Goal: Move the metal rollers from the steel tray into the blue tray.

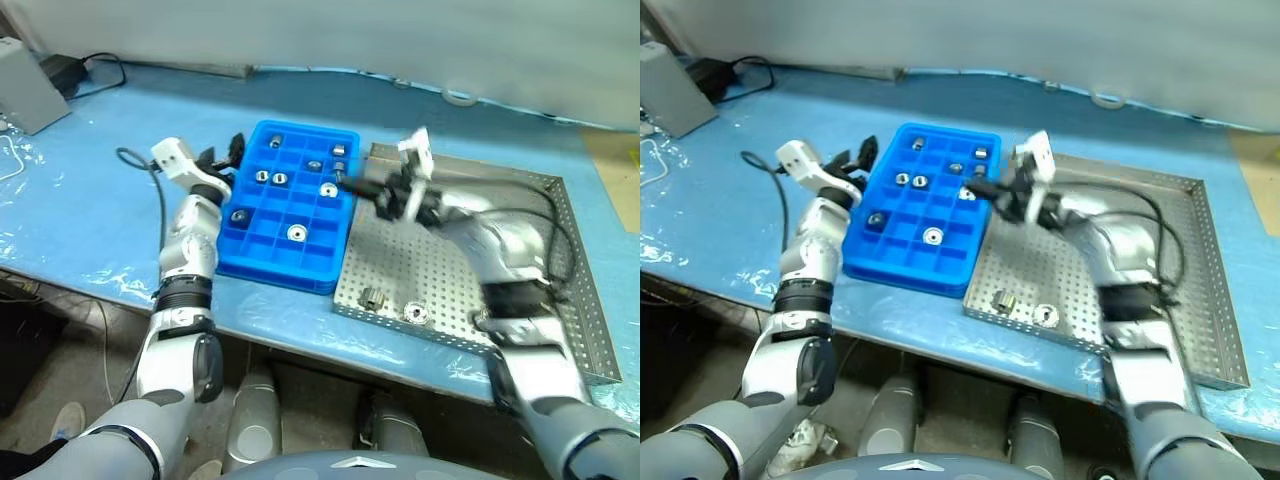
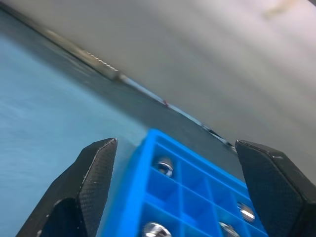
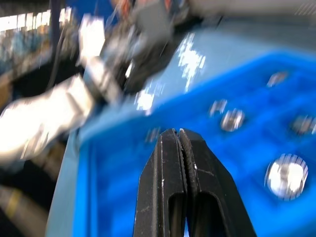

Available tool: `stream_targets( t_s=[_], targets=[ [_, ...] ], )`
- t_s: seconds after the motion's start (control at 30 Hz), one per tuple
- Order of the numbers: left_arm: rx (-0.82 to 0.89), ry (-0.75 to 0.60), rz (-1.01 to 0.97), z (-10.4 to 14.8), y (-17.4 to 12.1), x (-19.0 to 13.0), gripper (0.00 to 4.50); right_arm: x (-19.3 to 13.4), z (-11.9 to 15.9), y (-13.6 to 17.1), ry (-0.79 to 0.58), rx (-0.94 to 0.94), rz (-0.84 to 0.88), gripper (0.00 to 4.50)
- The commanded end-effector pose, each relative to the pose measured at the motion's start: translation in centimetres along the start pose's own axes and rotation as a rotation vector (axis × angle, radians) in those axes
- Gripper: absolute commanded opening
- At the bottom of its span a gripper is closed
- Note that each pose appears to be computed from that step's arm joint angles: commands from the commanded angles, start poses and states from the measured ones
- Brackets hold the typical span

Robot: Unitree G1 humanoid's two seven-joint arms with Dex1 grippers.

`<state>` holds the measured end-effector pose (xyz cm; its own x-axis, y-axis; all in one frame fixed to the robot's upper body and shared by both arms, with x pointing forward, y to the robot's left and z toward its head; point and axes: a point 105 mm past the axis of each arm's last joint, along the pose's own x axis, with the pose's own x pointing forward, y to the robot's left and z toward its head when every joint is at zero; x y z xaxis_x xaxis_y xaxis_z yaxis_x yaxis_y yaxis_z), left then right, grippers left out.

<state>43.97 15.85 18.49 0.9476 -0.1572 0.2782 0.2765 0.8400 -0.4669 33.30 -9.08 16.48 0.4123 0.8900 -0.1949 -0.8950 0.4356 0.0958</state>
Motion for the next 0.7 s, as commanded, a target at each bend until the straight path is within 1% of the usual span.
stream_targets(
  t_s=[0.03,0.1,0.23,0.33,0.4,0.43,0.47,0.57,0.7],
  targets=[
    [0.010,-0.007,-0.144,0.3,-3.3,1.2,4.22,-1.0,-3.7,2.3,0.240,-0.120,0.040,0.02],
    [0.014,0.006,-0.178,0.0,-3.9,1.5,4.22,-1.5,-4.7,2.9,0.287,-0.122,0.040,0.02],
    [0.016,0.017,-0.202,-0.2,-4.3,1.8,4.22,-1.2,-5.5,3.1,0.315,-0.123,0.008,0.02],
    [0.028,0.024,-0.216,-0.4,-4.5,2.0,4.22,-1.1,-5.8,3.4,0.334,-0.127,0.007,0.59],
    [0.027,0.027,-0.221,-0.5,-4.6,2.0,4.22,-1.1,-5.8,3.6,0.331,-0.119,0.012,1.19],
    [0.028,0.030,-0.224,-0.6,-4.6,2.1,4.22,-1.2,-5.9,3.7,0.335,-0.114,0.015,1.56],
    [0.031,0.033,-0.228,-0.7,-4.7,2.1,4.22,-1.3,-6.2,3.9,0.345,-0.105,0.025,1.93],
    [0.049,0.040,-0.247,-1.2,-5.3,2.0,4.22,-1.6,-7.0,4.6,0.372,-0.088,0.057,2.89],
    [0.050,0.039,-0.260,-1.5,-5.7,1.7,4.22,-1.6,-8.0,3.7,0.414,-0.106,0.006,4.24]
  ],
)
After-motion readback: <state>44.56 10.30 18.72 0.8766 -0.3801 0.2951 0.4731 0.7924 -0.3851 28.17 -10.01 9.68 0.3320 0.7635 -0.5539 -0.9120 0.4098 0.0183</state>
